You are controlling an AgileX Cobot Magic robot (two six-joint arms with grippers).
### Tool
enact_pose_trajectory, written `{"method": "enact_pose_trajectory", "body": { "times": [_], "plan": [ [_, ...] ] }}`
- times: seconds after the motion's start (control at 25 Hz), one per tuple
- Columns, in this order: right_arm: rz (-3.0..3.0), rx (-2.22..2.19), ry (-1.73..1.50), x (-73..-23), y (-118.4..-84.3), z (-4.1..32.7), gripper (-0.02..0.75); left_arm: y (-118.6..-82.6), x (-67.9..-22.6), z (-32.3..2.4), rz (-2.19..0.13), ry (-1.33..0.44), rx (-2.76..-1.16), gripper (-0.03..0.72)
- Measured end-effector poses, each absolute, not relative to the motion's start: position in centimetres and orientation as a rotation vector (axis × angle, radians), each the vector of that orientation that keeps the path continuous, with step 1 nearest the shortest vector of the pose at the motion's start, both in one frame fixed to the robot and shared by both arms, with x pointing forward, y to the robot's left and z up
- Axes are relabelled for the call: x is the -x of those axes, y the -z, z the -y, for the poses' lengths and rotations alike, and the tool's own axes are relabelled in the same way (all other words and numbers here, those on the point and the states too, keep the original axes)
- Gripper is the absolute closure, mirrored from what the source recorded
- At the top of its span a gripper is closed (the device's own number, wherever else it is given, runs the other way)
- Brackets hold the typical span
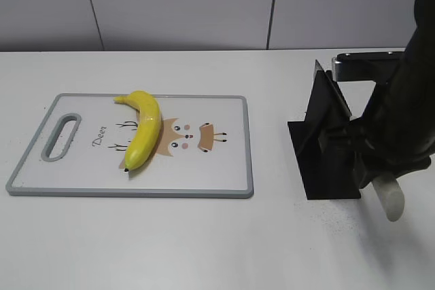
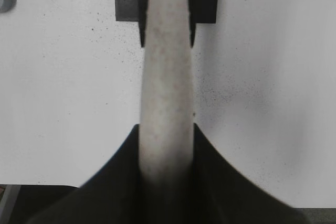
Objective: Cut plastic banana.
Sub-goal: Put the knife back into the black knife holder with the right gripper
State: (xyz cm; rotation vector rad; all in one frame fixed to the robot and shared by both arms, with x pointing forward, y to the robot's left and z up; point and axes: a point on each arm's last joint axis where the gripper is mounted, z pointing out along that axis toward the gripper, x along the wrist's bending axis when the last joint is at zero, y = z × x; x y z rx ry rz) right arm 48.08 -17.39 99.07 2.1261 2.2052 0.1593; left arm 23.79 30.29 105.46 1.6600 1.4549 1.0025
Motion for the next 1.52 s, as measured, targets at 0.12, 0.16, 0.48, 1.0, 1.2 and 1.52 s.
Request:
{"method": "enact_pose_trajectory", "body": {
  "times": [0.12,0.16,0.48,1.0,1.2,1.52],
  "plan": [
    [-2.192,-2.122,-0.205,-48.6,-99.8,17.1,0.559,-105.5,-23.8,-30.3,-1.455,-1.003,-1.66,0.159],
    [-2.189,-2.119,-0.214,-48.7,-100.0,17.1,0.559,-105.5,-23.8,-30.3,-1.455,-1.003,-1.66,0.159],
    [-2.195,-2.1,-0.168,-49.1,-99.6,17.0,0.56,-105.5,-23.8,-30.3,-1.455,-1.003,-1.66,0.162],
    [-2.199,-2.075,-0.21,-49.4,-99.7,16.9,0.187,-105.5,-23.8,-30.3,-1.455,-1.003,-1.66,0.216],
    [-2.189,-2.059,-0.263,-50.0,-100.8,16.6,0.09,-105.5,-23.8,-30.3,-1.455,-1.003,-1.66,0.218],
    [-2.256,-1.945,-0.287,-48.7,-106.3,17.4,0.102,-105.5,-23.8,-30.3,-1.455,-1.003,-1.66,0.231]
  ]
}}
